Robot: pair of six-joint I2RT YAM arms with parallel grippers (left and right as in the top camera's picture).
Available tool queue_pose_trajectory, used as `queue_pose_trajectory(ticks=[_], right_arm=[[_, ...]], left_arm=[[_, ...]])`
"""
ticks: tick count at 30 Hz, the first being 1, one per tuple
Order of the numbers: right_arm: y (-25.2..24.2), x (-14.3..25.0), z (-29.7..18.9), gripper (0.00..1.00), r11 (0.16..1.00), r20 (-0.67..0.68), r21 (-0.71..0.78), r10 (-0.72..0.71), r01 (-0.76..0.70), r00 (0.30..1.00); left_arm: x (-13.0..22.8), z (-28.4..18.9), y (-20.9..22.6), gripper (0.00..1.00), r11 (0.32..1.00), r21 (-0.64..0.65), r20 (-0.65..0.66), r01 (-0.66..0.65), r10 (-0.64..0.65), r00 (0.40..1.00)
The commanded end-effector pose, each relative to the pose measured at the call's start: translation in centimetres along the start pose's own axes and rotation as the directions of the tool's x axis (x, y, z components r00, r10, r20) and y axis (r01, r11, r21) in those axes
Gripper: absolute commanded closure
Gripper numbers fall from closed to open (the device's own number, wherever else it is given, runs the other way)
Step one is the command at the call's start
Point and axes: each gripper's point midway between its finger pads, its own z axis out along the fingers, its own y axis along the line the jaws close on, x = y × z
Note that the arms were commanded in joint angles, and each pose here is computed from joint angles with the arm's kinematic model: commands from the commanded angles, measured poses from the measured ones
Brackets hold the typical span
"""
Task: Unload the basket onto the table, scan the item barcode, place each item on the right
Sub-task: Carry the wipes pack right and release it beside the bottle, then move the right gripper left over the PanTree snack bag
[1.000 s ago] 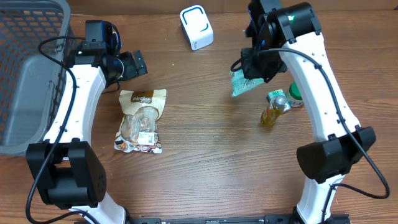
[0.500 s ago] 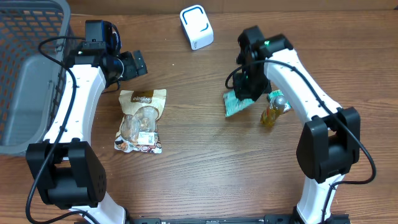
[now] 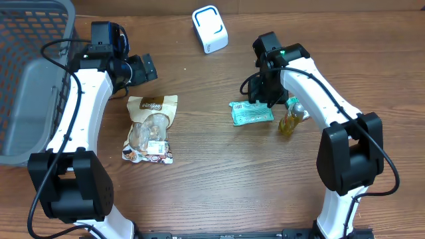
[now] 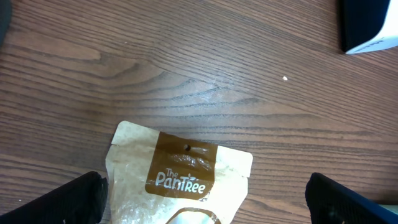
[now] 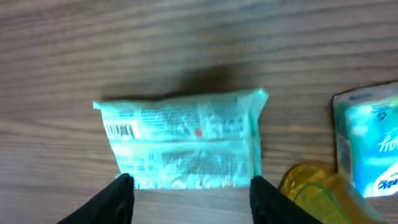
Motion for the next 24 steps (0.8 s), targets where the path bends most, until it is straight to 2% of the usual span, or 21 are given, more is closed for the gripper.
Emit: queue_pose_trajectory(ticks=[1, 2, 3, 5, 10, 18, 24], right_arm=[[1.1, -0.6, -0.6, 0.56, 0.999, 0.034, -0.043, 0.013, -0.012, 0.999], [1.8, -0.7, -0.6, 0.62, 0.998, 0.039, -0.069, 0.007, -0.004, 0.999], [2.8, -0.8, -0.6, 0.71, 0.995, 0.047, -0.095, 0.012, -0.007, 0.999], [3.7, -0.9, -0.6, 0.83, 0.994, 0.058, -0.107, 0.023, -0.016, 0.998], [7.9, -0.9, 0.0, 0.95, 0.988, 0.118, -0.157, 0.021, -0.003, 0.993], [10.7, 0.6, 4.2, 0.96, 0.995, 0.207, -0.093, -0.013, 0.033, 0.978], [9.4, 0.7, 6.5, 0.96, 0.999, 0.203, -0.027, -0.014, 0.020, 0.979]], left_arm=[[-0.4, -0.4, -0.1, 0.00, 1.000, -0.002, 0.014, -0.024, 0.024, 1.000], [-0.4, -0.4, -0.1, 0.00, 1.000, -0.002, 0.014, -0.024, 0.024, 1.000], [-0.4, -0.4, -0.1, 0.00, 1.000, -0.002, 0.014, -0.024, 0.024, 1.000], [-0.4, -0.4, -0.1, 0.00, 1.000, -0.002, 0.014, -0.024, 0.024, 1.000], [-0.4, -0.4, -0.1, 0.00, 1.000, -0.002, 0.014, -0.024, 0.024, 1.000], [-0.4, -0.4, -0.1, 0.00, 1.000, -0.002, 0.014, -0.024, 0.024, 1.000], [-0.4, -0.4, -0.1, 0.00, 1.000, -0.002, 0.014, -0.024, 0.024, 1.000]])
